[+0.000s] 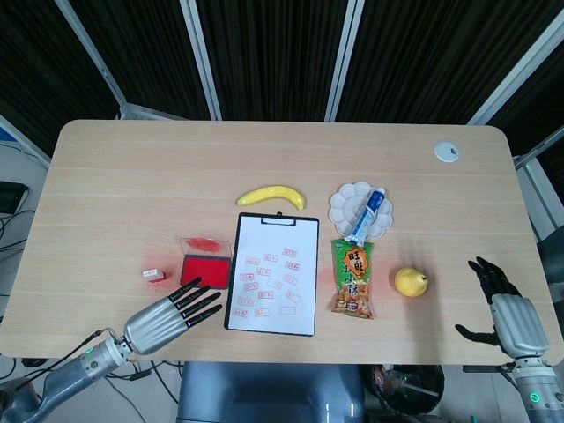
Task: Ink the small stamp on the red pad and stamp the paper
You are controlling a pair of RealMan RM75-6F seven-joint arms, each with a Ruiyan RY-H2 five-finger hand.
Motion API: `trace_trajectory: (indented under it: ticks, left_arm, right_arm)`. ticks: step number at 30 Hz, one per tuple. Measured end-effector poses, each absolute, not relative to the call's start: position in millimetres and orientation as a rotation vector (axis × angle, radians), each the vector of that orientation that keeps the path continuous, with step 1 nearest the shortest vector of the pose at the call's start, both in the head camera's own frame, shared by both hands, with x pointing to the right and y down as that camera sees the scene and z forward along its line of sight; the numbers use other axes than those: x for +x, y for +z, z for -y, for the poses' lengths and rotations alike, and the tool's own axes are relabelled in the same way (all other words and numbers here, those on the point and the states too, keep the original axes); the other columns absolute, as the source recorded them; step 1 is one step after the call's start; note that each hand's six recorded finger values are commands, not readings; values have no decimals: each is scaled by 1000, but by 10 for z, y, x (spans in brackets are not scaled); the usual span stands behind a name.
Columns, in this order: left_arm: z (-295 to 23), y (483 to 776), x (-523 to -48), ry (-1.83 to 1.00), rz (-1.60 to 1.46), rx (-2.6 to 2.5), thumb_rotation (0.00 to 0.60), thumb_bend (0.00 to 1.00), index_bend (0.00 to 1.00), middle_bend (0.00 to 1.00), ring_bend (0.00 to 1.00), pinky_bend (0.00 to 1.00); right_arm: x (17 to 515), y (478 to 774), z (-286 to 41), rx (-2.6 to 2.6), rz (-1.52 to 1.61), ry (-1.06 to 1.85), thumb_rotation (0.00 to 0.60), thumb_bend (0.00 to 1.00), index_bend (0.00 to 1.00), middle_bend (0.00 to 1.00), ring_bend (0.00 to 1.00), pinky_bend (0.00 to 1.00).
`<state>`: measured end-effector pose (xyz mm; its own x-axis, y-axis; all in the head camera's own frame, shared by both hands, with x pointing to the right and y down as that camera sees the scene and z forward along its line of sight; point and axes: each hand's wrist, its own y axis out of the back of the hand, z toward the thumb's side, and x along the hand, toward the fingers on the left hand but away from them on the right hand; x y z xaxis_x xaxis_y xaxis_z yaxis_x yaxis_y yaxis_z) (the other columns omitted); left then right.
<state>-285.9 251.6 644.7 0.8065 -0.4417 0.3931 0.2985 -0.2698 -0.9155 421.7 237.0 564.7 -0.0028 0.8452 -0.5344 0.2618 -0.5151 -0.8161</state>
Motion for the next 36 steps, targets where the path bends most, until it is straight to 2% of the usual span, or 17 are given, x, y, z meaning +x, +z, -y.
trace_trajectory:
  ticks: [36]
  left_arm:
    - [-2517, 6489, -2828, -740, -100, -1710, 600, 87, 0, 0, 0, 0]
  right_arm:
    - [4262, 5620, -2383, -1783, 1151, 1551, 600, 46, 76, 0, 0, 220]
